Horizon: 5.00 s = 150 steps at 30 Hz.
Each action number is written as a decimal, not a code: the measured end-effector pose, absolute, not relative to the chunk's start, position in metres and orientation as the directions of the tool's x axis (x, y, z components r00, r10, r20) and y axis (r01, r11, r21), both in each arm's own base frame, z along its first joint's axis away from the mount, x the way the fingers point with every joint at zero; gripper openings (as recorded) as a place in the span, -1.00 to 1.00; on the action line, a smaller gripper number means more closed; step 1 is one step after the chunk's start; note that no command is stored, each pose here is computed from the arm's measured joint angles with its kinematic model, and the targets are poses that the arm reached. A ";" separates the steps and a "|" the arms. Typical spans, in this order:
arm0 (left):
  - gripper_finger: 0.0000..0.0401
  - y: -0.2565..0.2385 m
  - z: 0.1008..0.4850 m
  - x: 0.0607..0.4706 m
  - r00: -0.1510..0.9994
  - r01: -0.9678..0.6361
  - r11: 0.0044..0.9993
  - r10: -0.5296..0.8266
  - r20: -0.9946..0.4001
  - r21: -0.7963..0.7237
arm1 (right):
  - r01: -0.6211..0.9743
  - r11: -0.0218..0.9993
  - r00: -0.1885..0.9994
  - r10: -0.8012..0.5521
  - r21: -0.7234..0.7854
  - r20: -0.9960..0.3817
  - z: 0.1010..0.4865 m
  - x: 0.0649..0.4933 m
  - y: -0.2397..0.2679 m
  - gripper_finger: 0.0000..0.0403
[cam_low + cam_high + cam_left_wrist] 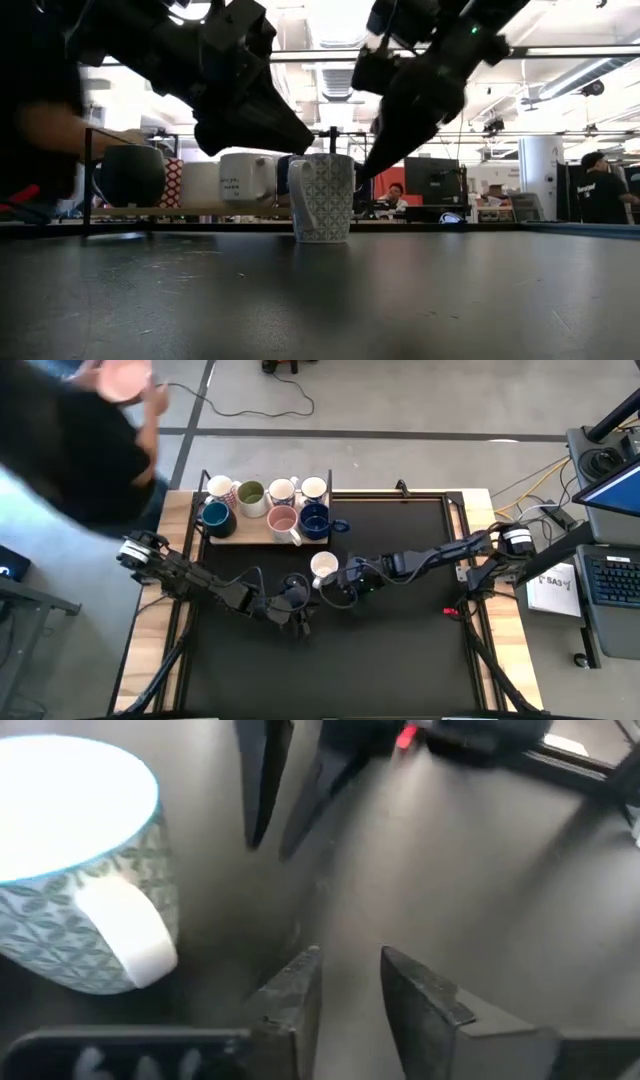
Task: Place coffee mugs
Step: Put the gray patterned mug on the shelf
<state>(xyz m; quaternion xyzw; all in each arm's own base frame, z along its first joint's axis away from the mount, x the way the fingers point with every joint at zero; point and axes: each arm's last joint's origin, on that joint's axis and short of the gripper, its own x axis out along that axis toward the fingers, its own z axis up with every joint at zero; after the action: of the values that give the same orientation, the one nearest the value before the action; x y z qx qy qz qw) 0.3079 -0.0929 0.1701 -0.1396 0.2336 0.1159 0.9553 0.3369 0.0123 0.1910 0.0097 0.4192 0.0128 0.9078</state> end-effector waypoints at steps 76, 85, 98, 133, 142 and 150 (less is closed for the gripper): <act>0.03 -0.071 0.142 0.313 0.717 -0.665 0.722 0.546 -0.433 -0.192 | 0.033 0.999 0.605 -0.049 -0.037 -0.795 0.245 0.259 0.011 -0.67; -0.25 -0.071 0.141 0.313 0.710 -0.669 0.725 0.559 -0.429 -0.164 | 0.040 0.999 0.600 -0.050 -0.032 -0.798 0.245 0.258 0.011 -0.67; -0.74 -0.071 0.141 0.313 0.711 -0.665 0.731 0.558 -0.428 -0.151 | 0.039 0.999 0.600 -0.049 -0.033 -0.798 0.245 0.258 0.011 -0.67; -0.74 -0.101 0.178 0.260 0.638 -0.758 0.641 0.690 -0.342 -0.120 | 0.041 0.999 0.602 -0.050 -0.032 -0.797 0.245 0.259 0.011 -0.67; -0.74 -0.101 0.170 0.237 0.563 -0.815 0.575 0.760 -0.324 -0.066 | 0.055 0.998 0.602 -0.051 -0.022 -0.797 0.245 0.258 0.011 -0.67; -0.74 -0.096 0.166 0.231 0.522 -0.846 0.532 0.820 -0.234 -0.023 | 0.062 0.998 0.625 -0.049 -0.013 -0.779 0.246 0.261 0.011 -0.67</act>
<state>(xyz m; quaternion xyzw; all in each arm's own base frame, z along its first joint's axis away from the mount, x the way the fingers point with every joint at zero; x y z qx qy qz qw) 0.2311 -0.0963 0.1655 -0.0670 0.0978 0.4790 0.8697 0.2607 0.0112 0.2464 0.0075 0.4320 -0.0310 0.9013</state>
